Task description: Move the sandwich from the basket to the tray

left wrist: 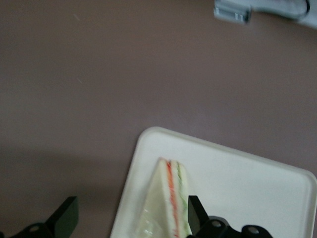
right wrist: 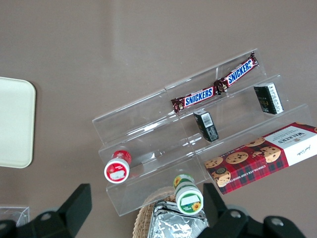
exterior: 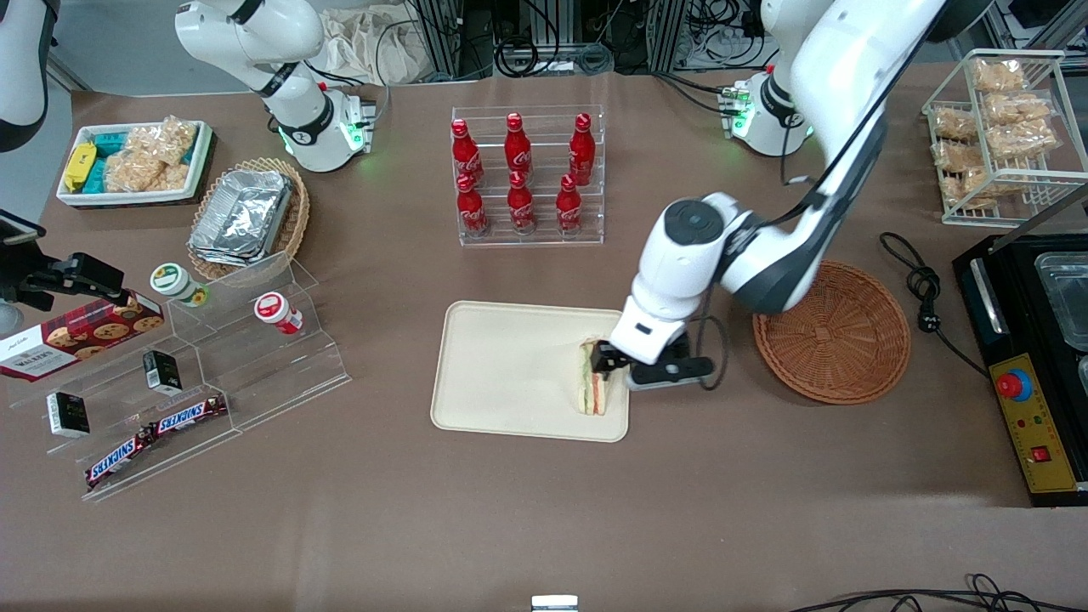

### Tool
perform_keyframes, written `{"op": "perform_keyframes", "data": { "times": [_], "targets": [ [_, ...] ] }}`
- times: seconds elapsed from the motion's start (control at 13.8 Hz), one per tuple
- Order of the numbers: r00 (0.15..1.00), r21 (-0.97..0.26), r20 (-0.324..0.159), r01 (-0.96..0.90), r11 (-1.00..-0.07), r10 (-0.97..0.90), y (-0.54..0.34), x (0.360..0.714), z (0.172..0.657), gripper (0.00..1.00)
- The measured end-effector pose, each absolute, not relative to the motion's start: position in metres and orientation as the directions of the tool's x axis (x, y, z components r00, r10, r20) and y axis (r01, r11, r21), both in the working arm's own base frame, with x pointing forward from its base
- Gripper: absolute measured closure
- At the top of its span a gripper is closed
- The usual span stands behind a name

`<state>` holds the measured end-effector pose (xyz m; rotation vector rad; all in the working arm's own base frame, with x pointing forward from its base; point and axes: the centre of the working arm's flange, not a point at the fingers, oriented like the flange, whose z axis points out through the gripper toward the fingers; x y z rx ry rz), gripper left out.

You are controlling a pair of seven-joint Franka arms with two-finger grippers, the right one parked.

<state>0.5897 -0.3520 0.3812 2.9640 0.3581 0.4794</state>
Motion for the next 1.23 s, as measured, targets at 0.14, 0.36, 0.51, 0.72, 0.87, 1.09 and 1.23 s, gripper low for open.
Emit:
{"op": "perform_keyframes", "data": {
  "times": [0.14, 0.36, 0.51, 0.72, 0.87, 1.09, 1.23],
  "targets": [
    [0.901, 0.105, 0.312, 0.283, -0.953, 0.302, -0.332, 0.598, 0.437, 0.0],
    [0.873, 0.097, 0.284, 0.384, -0.918, 0.396, -0.289, 0.616, 0.488, 0.0],
    [0.893, 0.11, 0.224, 0.374, -0.921, 0.39, -0.252, 0.622, 0.517, 0.0],
    [0.951, 0.073, 0.098, 0.288, -0.955, 0.294, -0.183, 0.611, 0.572, 0.0],
    [0.98, 0.044, 0.018, 0.195, -0.98, 0.196, -0.125, 0.592, 0.606, 0.0],
    [0.989, 0.024, -0.02, 0.148, -0.989, 0.147, -0.061, 0.557, 0.644, 0.0],
    [0.988, 0.025, -0.009, 0.155, -0.988, 0.155, -0.048, 0.549, 0.652, 0.0]
  ]
}}
